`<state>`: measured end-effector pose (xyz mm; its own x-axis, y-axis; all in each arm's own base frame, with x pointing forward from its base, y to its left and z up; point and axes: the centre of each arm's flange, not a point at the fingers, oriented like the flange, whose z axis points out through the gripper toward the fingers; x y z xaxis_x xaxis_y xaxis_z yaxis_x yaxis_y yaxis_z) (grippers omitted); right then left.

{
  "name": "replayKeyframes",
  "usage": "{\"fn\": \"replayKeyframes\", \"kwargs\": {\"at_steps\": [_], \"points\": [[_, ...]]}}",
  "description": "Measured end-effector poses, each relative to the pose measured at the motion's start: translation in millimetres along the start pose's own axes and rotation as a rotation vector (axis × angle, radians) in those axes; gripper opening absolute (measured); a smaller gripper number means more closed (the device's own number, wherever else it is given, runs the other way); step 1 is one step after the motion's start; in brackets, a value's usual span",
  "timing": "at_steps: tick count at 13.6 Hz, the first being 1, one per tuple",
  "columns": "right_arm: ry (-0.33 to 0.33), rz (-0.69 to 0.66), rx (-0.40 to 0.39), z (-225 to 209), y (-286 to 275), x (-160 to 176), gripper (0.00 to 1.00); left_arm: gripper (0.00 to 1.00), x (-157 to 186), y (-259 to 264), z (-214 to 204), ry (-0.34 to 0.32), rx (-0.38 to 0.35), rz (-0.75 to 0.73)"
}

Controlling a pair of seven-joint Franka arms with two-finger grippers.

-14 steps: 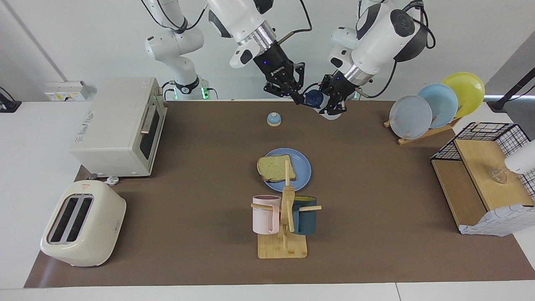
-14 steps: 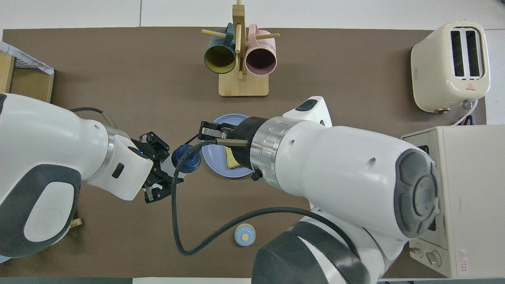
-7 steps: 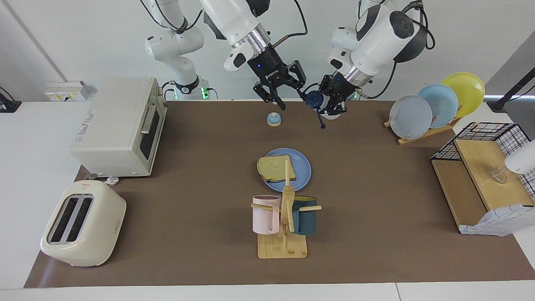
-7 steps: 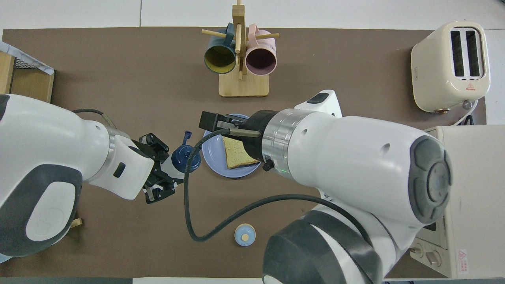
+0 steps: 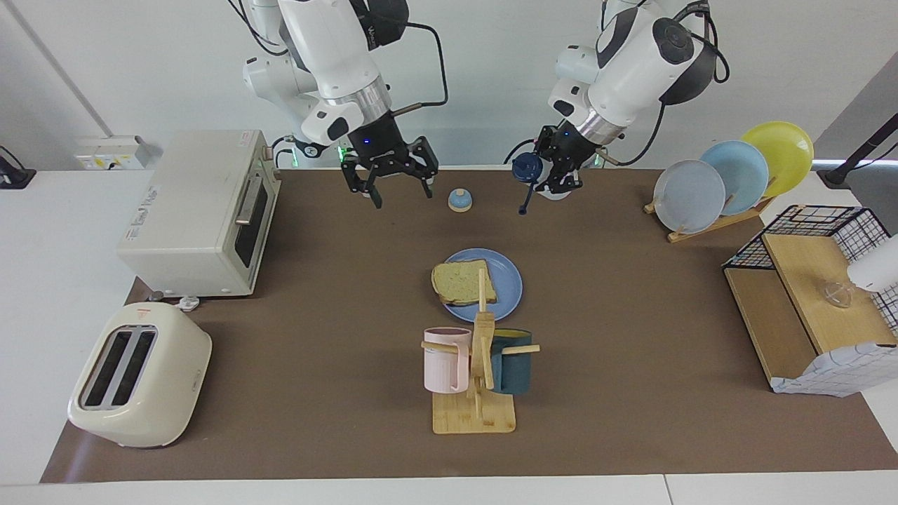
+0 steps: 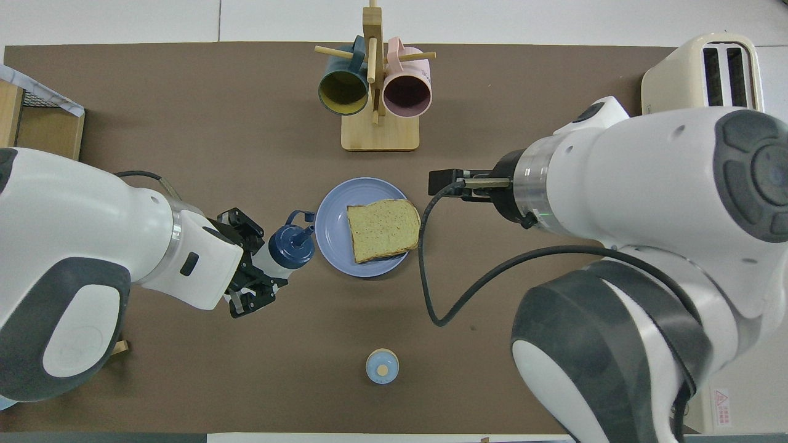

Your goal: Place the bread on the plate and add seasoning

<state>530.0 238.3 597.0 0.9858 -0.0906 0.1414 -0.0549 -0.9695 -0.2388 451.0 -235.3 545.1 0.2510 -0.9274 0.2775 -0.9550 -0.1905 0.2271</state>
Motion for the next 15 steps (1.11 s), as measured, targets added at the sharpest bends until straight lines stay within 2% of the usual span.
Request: {"fn": "replayKeyframes", "kwargs": {"at_steps": [3,7,10,13,15], "points": [[-0.064,0.003,-0.098,-11.6,51.1,12.5,1.0,0.34,4.8,3.6,3.2,-0.067,0.055,-0.02],[-0.155,0.003,-0.22,-24.3,114.1,20.8,1.0,0.34,30.9,28.9,17.2,-0.161,0.127,-0.03],[-0.192,-0.008,-0.241,-37.0,142.2,24.4,1.0,0.34,37.7,35.8,23.4,-0.234,0.19,-0.022],[-0.193,-0.009,-0.237,-47.6,181.2,34.7,1.0,0.34,38.9,35.1,29.2,-0.303,0.238,0.001],[-0.192,-0.029,-0.236,-47.8,175.3,35.0,1.0,0.34,40.1,33.8,35.2,-0.347,0.266,0.011]]}}
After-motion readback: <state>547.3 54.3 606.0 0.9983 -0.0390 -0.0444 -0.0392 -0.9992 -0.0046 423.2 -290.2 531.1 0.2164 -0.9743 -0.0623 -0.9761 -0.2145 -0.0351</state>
